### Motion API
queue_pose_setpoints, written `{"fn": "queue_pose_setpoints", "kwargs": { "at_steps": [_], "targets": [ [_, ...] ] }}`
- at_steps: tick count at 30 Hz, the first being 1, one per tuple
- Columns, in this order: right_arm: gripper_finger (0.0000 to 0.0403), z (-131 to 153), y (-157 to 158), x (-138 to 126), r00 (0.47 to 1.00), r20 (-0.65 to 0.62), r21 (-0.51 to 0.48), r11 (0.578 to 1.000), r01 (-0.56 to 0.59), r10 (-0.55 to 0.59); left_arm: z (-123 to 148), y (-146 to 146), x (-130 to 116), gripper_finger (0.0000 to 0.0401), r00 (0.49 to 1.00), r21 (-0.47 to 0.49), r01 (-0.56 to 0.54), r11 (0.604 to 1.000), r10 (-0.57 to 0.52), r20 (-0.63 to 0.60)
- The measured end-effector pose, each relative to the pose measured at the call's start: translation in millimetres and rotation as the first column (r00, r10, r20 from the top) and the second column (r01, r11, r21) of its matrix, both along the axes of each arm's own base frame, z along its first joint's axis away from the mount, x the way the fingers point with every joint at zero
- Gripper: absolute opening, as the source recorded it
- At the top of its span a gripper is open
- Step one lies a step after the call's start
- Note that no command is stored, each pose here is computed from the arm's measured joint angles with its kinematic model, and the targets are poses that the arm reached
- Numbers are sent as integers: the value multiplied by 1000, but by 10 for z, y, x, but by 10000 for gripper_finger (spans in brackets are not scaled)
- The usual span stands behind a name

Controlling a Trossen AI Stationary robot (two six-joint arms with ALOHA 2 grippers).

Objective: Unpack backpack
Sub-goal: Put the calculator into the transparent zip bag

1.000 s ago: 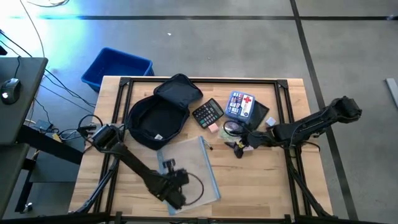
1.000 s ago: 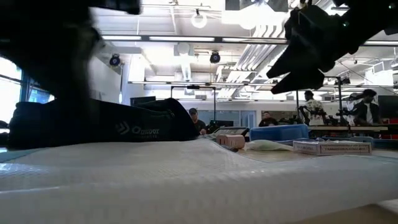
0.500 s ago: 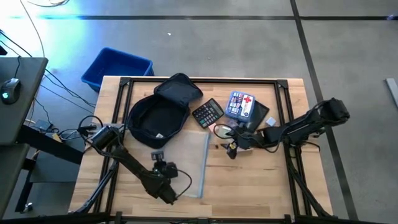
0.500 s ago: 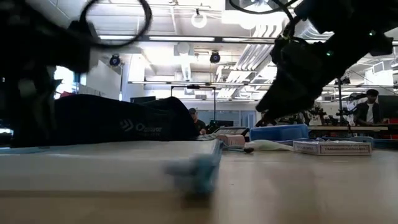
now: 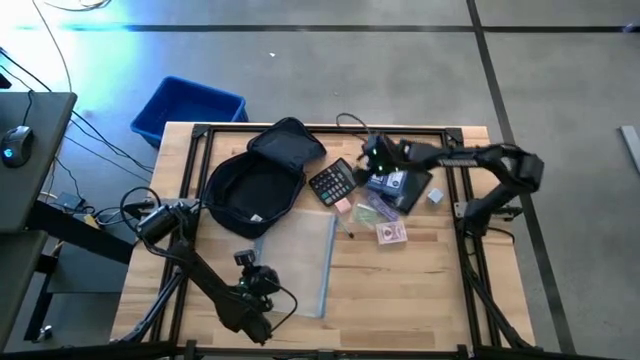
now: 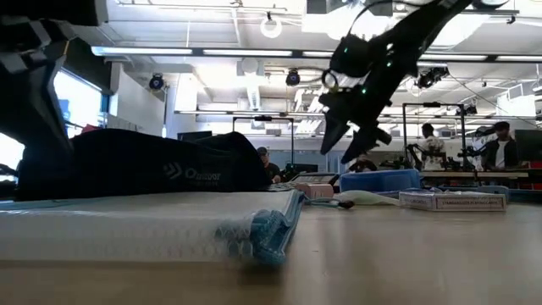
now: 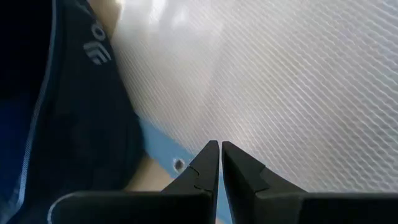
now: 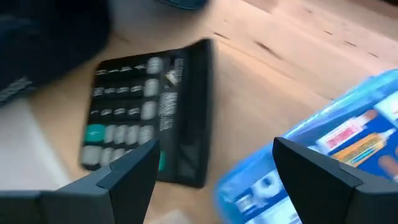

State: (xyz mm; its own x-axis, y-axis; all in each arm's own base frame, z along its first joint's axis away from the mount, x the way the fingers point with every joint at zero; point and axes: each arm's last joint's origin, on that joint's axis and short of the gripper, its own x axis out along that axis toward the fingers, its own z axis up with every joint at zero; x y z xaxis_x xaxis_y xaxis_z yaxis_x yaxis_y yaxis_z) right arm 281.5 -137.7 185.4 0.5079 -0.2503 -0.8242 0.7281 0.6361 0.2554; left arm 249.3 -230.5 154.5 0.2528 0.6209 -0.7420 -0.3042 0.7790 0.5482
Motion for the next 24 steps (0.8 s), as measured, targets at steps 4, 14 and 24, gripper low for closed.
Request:
{"fn": "queue_pose_setpoints", "kwargs": {
  "at_steps": [4,14,24],
  "targets": [
    [295,-189,-245,60,998,-5,76,995,-69,69,7,22,36,0,999,40,45,998,-45,8],
    [278,-449,-393,397,963,77,201,942,-268,257,44,283,281,0,995,186,53,981,-68,75],
    [31,-286,-274,382,954,66,203,932,-300,292,39,553,494,0,999,202,38,979,-42,18]
  ]
}}
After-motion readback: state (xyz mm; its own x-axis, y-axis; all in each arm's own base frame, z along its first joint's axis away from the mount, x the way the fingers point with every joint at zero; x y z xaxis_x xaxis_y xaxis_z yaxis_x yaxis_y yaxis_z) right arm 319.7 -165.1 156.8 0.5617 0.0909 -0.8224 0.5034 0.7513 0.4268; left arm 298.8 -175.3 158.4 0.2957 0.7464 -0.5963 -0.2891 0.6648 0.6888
